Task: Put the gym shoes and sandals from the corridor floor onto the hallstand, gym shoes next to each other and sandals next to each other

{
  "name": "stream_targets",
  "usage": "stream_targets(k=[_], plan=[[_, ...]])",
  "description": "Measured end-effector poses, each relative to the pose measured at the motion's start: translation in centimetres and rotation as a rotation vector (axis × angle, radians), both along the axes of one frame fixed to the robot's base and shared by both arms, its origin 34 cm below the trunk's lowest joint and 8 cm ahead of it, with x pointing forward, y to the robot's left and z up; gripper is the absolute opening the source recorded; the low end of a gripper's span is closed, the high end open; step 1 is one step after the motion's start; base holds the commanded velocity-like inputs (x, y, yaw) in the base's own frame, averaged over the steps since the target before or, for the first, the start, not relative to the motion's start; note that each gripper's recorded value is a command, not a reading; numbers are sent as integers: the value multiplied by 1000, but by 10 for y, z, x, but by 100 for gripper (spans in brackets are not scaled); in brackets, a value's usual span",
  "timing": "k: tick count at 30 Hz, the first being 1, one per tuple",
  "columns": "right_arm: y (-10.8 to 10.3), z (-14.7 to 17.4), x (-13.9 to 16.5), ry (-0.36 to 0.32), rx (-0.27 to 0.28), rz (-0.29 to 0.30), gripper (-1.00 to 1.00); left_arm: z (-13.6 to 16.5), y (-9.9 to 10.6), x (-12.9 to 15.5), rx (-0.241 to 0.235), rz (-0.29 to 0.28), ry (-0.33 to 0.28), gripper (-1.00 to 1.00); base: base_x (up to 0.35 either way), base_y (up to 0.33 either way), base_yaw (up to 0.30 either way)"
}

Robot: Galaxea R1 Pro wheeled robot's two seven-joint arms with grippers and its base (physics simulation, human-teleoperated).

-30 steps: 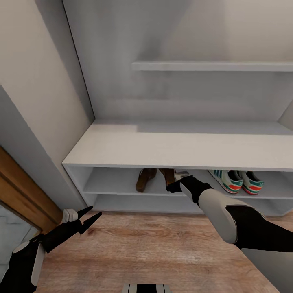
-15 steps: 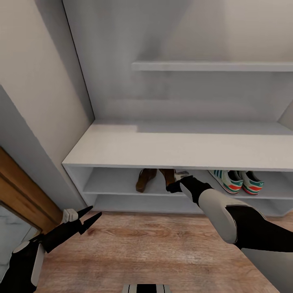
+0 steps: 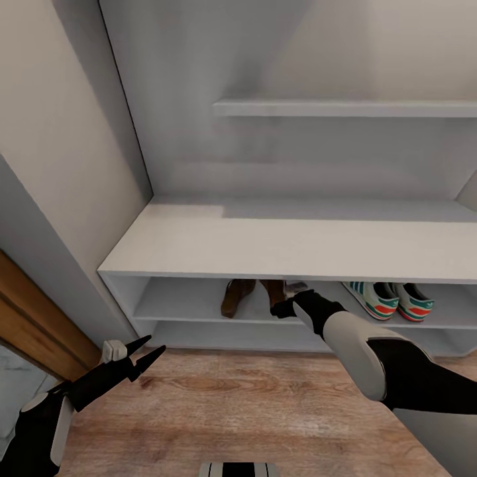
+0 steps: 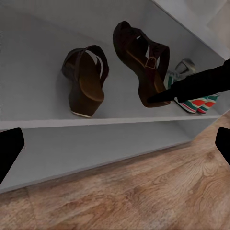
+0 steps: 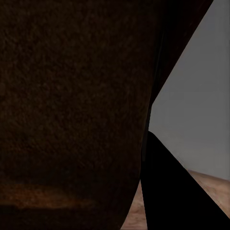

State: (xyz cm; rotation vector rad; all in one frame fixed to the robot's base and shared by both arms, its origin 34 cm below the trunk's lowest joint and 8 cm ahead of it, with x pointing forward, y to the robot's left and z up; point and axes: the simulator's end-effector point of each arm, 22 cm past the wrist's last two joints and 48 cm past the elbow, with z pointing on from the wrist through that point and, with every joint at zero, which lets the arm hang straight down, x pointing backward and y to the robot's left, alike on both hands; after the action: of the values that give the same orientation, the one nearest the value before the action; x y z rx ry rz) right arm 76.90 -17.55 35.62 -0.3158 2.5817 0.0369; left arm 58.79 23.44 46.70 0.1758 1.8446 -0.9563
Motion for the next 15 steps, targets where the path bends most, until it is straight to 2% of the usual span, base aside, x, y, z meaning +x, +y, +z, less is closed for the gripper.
stream_targets(k=[15], plan=[[0,-2,-2,4,0,0,-100,0,0,0,0,0,0,100,0,0,0]])
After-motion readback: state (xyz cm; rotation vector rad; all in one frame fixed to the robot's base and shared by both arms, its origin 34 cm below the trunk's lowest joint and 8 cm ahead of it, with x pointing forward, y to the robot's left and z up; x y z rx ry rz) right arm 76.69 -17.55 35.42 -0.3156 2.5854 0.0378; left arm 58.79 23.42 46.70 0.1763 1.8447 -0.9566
